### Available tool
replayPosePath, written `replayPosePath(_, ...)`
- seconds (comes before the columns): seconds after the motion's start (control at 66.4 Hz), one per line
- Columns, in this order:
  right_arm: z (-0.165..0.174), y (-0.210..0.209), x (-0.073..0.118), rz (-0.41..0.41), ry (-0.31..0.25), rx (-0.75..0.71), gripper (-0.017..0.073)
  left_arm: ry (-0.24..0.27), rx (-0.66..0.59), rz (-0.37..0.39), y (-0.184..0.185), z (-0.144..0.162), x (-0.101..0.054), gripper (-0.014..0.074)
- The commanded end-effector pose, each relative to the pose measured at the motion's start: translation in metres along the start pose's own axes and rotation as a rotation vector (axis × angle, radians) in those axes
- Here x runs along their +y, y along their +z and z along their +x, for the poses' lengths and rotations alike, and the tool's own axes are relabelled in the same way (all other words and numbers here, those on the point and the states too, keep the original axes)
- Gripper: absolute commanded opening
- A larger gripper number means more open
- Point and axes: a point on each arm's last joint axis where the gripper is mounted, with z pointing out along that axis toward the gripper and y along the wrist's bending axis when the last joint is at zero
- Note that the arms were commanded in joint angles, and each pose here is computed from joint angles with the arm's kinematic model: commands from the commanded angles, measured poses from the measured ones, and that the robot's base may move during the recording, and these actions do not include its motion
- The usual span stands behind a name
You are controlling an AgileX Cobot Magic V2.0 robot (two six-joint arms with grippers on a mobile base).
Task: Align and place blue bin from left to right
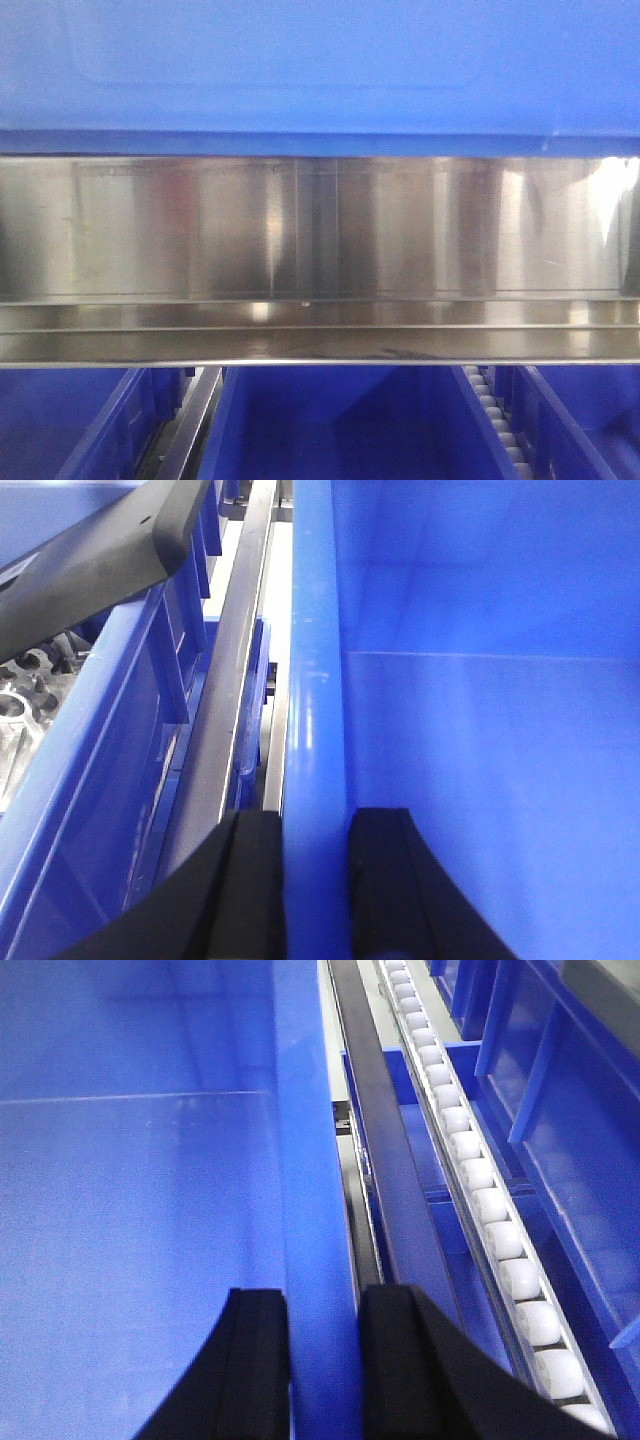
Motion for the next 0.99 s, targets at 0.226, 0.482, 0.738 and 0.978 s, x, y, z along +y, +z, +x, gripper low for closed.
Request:
replayPosePath(0.226, -0.0109, -0.007, 0.0154, -0.169, 0.01, -0.121, -0.007, -0.012, -0.091, 0.178, -0.0062, -0.0082, -0.0187, -0.0111)
replayPosePath(0.482, -0.0109, -0.007, 0.0154, -0.169, 0.01, -0.121, -0.007, -0.012, -0.091, 0.178, -0.0062, -0.0082, -0.0187, -0.0111)
replayPosePath(0.738, -0.011, -0.0071, 0.0155, -0.171, 0.01, -0.122, -0.007, -0.011, -0.092, 0.176, -0.0062, -0.0084, -0.0185, -0.0111)
replayPosePath(0.978, -0.012, -0.0075, 0.0168, -0.186, 0.01, -0.134, -0.007, -0.011, -0.092, 0.176, -0.0062, -0.0084, -0.0185, -0.0111)
